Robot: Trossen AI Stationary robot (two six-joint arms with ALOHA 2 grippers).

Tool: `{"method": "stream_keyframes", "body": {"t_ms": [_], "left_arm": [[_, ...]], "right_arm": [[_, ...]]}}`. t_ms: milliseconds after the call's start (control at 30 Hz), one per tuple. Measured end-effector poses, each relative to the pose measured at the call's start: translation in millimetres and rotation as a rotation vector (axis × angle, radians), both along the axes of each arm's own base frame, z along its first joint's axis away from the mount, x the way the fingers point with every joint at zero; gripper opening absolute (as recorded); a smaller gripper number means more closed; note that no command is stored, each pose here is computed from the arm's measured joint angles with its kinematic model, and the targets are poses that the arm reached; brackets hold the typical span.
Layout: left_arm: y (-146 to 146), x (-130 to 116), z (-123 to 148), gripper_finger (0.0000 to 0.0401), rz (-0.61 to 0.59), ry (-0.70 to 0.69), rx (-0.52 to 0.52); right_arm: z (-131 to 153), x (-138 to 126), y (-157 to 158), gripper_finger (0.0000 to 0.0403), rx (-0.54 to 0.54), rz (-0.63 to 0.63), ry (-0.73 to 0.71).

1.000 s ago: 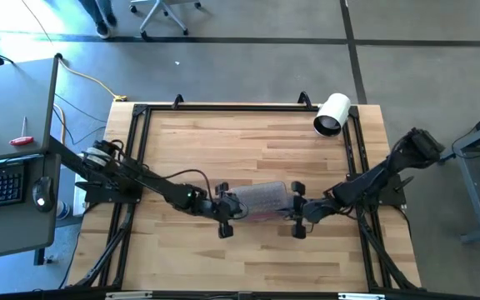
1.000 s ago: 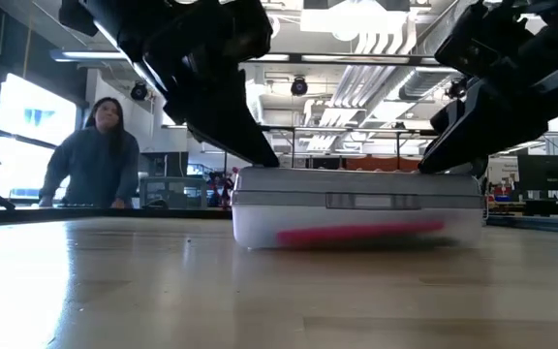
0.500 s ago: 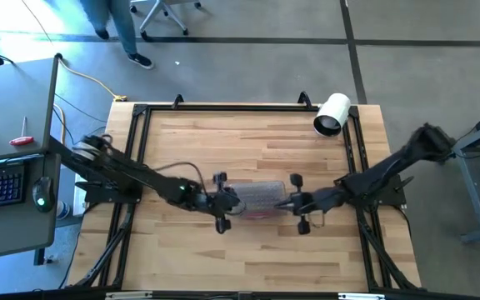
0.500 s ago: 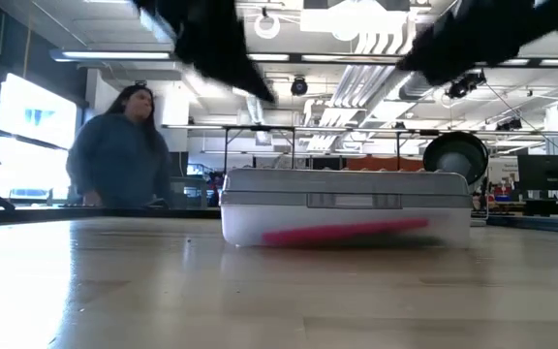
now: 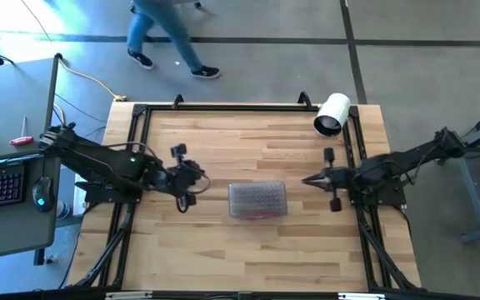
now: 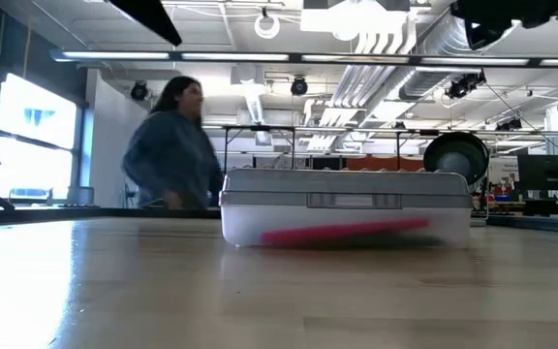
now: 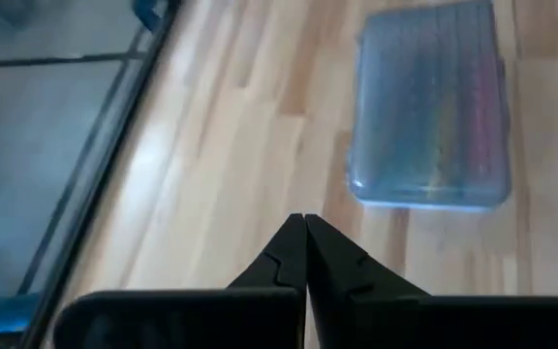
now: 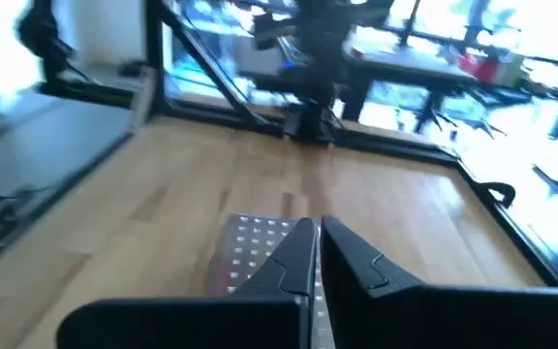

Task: Pick & place school supplies into a supply box
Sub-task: Return to Home Position

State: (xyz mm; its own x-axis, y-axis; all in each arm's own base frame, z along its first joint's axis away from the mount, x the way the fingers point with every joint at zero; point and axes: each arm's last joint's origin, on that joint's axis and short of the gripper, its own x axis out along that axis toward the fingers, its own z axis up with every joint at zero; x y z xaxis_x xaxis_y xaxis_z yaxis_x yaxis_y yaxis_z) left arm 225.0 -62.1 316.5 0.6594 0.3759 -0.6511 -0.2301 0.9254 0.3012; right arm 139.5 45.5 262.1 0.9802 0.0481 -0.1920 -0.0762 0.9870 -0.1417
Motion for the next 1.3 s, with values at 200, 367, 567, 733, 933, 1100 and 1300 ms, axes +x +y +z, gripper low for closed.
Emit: {"method": "stream_keyframes", "body": {"t_ms": [200,367,567,733,933,1100,1300], "left_arm": [[6.4,-22.2,-9.1,0.0033,-0.073,-0.066,-0.039],[13.9,-46.9,-32.5,0.0019,-0.191,-0.167,-0.059],[40.6,-89.4,-56.4,0.0040,-0.164,-0.304,-0.108],[51.5,-102.9,-81.8,0.0049,-0.259,-0.541,-0.186],[60.9,-113.8,-115.9,0.0029,-0.220,-0.586,-0.169],[66.9,-119.5,-130.8,0.0027,-0.159,-0.656,-0.147],[67.6,-119.6,-149.5,0.0048,-0.181,-0.695,-0.171]], "right_arm": [[-25.3,-17.4,-4.1,0.0000,0.049,0.108,-0.038],[-39.2,-26.5,-7.6,0.0000,0.058,0.113,-0.104],[-42.4,-38.5,-12.7,0.0000,0.054,0.104,-0.172],[-48.1,-42.9,-14.1,0.0000,0.060,0.111,-0.187],[-71.0,-39.5,-13.4,0.0000,0.042,0.093,-0.143],[-90.8,-37.1,-16.2,0.0000,0.028,-0.034,-0.149],[-99.1,-36.4,-17.0,0.0000,0.016,-0.068,-0.140]]}}
